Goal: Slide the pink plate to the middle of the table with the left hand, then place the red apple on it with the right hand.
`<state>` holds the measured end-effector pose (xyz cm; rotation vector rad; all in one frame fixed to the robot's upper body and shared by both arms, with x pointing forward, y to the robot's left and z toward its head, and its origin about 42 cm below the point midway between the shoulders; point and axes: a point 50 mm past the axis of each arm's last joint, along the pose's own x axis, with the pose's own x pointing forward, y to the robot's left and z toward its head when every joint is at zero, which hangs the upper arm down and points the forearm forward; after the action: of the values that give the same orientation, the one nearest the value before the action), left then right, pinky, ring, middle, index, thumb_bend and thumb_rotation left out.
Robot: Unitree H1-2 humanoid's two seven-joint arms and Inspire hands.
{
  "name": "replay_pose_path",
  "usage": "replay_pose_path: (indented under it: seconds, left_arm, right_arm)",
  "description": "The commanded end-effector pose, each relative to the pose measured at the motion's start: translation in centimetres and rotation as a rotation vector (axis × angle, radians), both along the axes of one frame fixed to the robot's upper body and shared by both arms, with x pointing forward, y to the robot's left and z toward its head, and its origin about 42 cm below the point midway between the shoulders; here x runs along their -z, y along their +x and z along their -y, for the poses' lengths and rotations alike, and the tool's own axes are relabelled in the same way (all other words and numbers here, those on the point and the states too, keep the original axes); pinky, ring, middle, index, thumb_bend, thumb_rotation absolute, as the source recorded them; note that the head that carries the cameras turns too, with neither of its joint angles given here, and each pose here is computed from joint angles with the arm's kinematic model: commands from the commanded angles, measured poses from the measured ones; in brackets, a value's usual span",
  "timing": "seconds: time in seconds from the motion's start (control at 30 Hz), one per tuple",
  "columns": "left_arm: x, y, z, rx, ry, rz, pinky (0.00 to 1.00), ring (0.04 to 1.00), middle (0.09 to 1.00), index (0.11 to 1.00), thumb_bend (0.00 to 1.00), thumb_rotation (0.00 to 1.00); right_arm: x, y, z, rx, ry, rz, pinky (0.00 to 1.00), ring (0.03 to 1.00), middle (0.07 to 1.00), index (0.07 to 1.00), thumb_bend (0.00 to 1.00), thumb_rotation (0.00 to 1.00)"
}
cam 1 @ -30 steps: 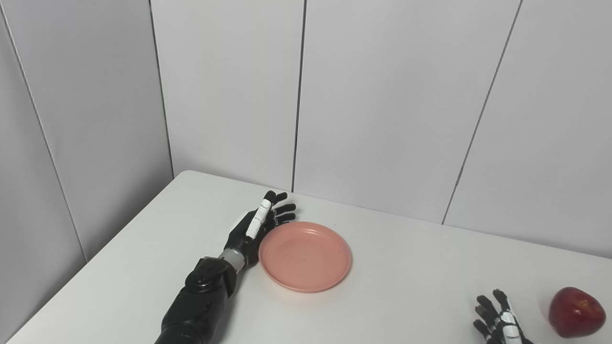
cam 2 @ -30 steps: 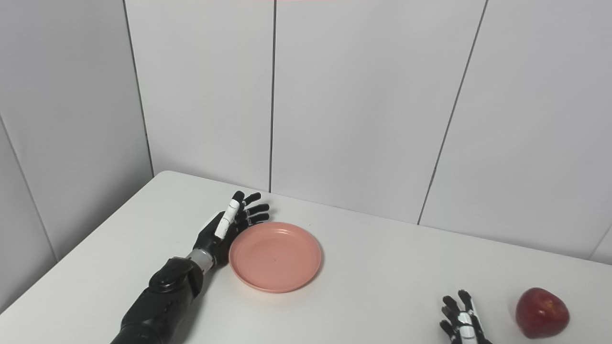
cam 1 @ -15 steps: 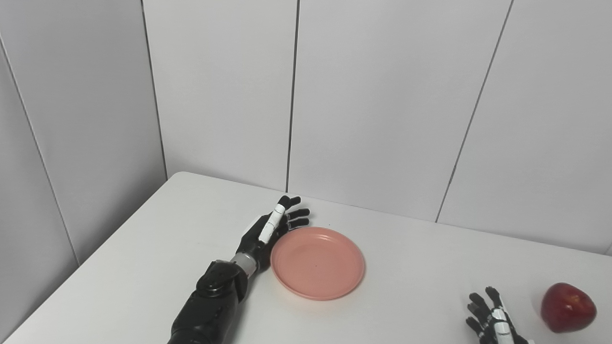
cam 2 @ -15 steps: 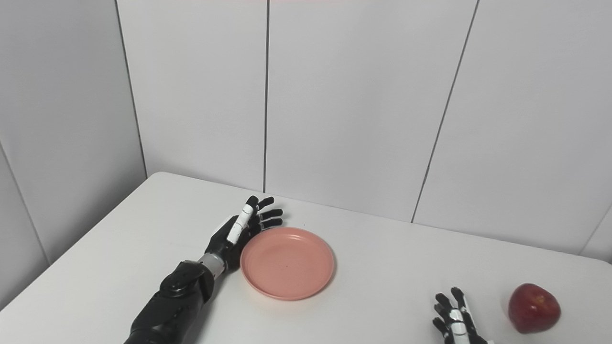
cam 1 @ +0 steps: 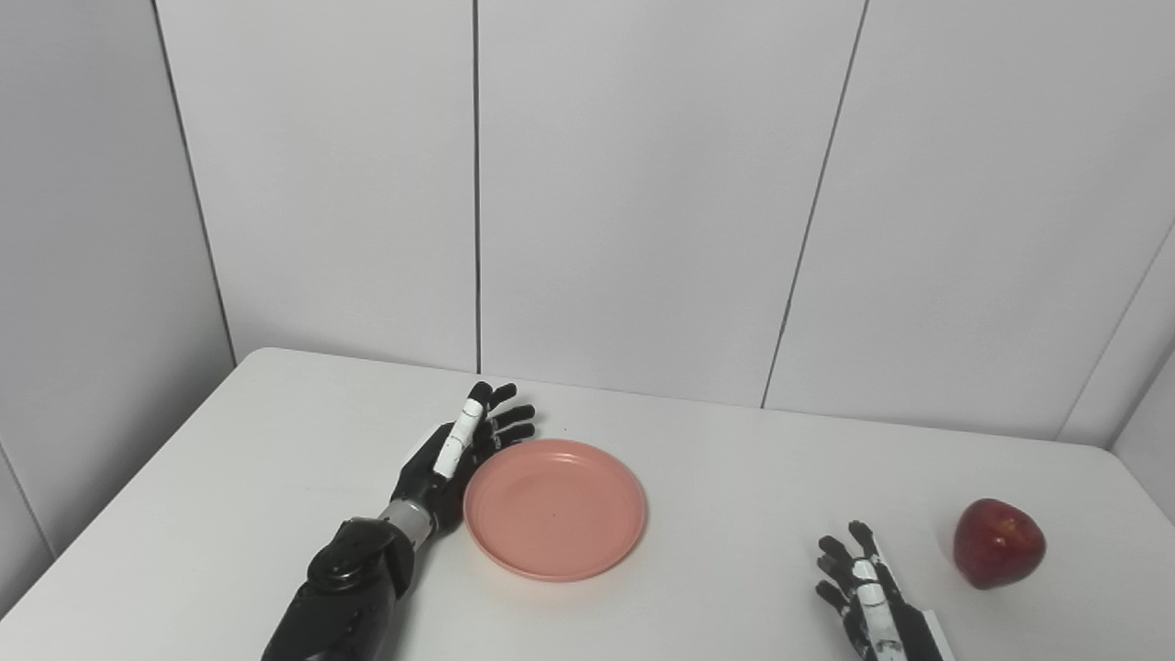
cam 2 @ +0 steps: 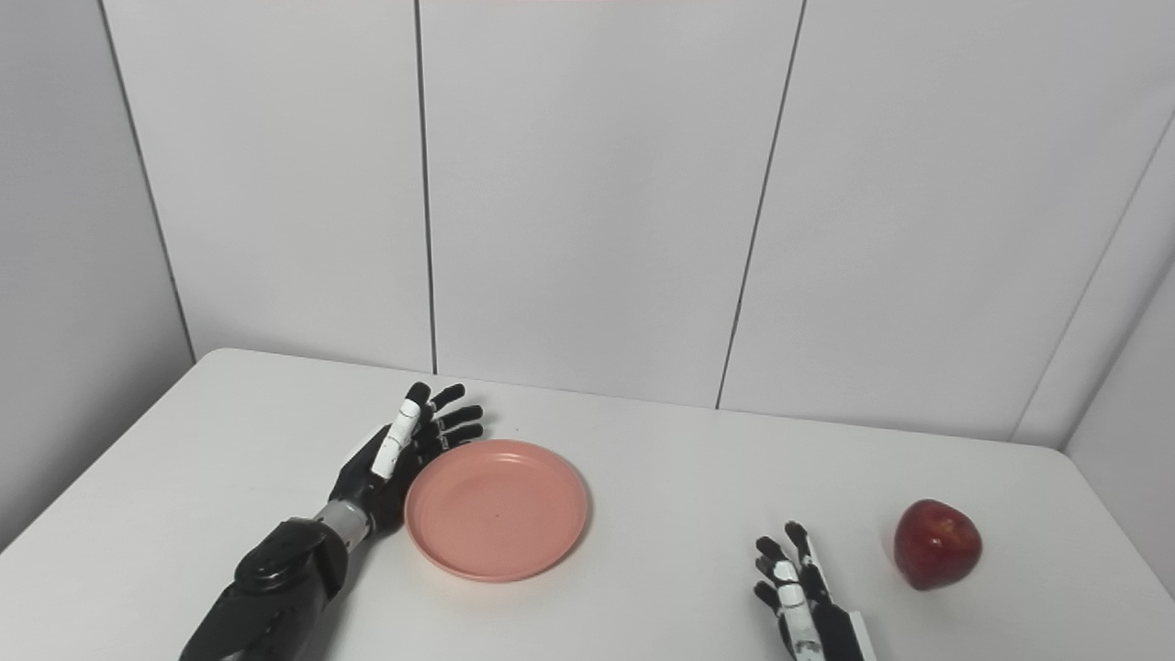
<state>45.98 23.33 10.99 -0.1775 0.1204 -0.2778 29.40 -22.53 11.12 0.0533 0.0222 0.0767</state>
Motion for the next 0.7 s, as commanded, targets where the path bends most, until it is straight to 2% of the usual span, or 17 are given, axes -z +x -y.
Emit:
replay_pose_path:
  seconds: [0.0, 0.47, 0.67]
  left_arm:
    - [0.0, 0.1, 0.7, 0.017, -0.016, -0.027, 0.88, 0.852, 0.844, 0.891, 0.84, 0.84]
    - [-0.2, -0.3, 3.3, 0.047, -0.042, -0.04, 0.86, 0.837, 0.833, 0.893, 0.87, 0.84]
    - [-0.5, -0.4, 4.0, 0.055, -0.053, -0.041, 0.87, 0.842, 0.831, 0.898, 0.86, 0.84]
  right_arm:
    - [0.2, -0.1, -2.2, -0.067, 0.026, -0.041, 0.89, 0.913, 0.897, 0.981, 0.87, 0.9]
    - [0.1, 0.0, -2.9, -0.075, 0.027, -0.038, 0.89, 0.907, 0.899, 0.982, 0.83, 0.89]
    - [0.1, 0.1, -3.0, -0.073, 0.035, -0.042, 0.89, 0.913, 0.903, 0.981, 0.86, 0.89]
